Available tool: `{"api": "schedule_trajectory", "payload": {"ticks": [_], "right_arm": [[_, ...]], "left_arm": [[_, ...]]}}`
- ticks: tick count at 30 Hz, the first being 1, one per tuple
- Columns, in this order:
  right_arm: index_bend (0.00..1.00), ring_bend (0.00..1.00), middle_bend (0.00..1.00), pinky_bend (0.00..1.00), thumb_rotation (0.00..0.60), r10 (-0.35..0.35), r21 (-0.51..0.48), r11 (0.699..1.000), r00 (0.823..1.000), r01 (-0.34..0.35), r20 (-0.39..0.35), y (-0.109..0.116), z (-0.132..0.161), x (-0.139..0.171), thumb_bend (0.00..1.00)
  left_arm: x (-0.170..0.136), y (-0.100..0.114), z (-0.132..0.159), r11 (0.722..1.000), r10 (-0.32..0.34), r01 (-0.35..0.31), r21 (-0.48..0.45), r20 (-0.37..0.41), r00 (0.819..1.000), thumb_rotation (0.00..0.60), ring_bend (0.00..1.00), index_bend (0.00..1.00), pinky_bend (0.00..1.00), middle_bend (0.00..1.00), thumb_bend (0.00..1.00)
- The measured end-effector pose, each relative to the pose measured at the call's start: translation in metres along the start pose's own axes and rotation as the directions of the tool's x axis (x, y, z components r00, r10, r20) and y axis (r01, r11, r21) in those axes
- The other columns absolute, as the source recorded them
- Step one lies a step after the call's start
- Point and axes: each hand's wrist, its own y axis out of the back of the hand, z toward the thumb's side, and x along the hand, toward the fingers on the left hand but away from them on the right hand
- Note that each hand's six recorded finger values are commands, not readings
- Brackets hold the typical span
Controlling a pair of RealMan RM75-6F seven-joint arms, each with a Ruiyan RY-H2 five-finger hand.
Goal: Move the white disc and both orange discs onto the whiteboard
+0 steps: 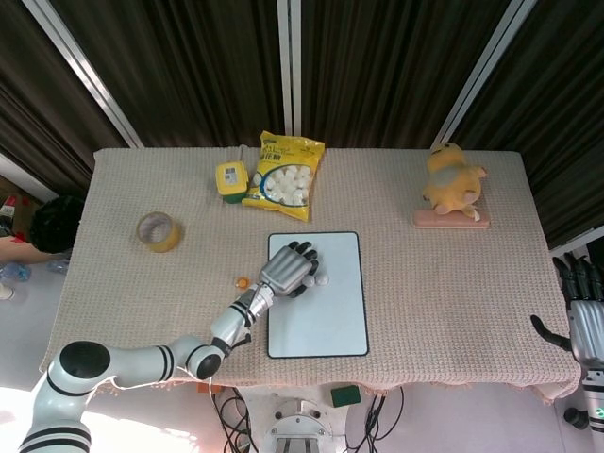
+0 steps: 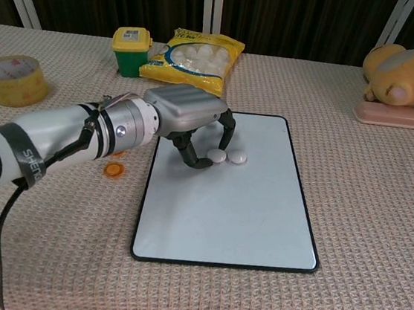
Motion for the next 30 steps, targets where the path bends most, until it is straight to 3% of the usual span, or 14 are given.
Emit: {"api": "schedule_trajectory", "payload": {"ticks": [9,17,30], "right_arm": [[0.0,0.0,0.0,0.0,0.6,0.007,0.002,1.0,1.0,-0.007,-0.001,-0.001,0.001,-0.001,0.2],[0.0,0.0,0.0,0.0,0.6,0.004,0.001,1.0,1.0,-0.004,-0.001,0.0,0.002,-0.001,0.21],[0.0,0.0,0.0,0.0,0.6,-0.006,-0.003,1.0,1.0,0.006,-0.012,0.003,0.006,-0.001,0.21]], "left_arm": [[0.001,0.001,0.0,1.0,0.002,-0.002,-0.004,0.004,1.0,0.585,0.14,0.43,0.23,0.25,0.28],[0.001,0.0,0.001,1.0,-0.001,0.001,-0.013,0.008,1.0,0.585,0.14,0.25,0.23,0.25,0.27],[-0.009,0.004,-0.001,1.0,0.003,-0.002,-0.014,0.013,1.0,0.564,0.13,0.14,0.22,0.23,0.25]]}}
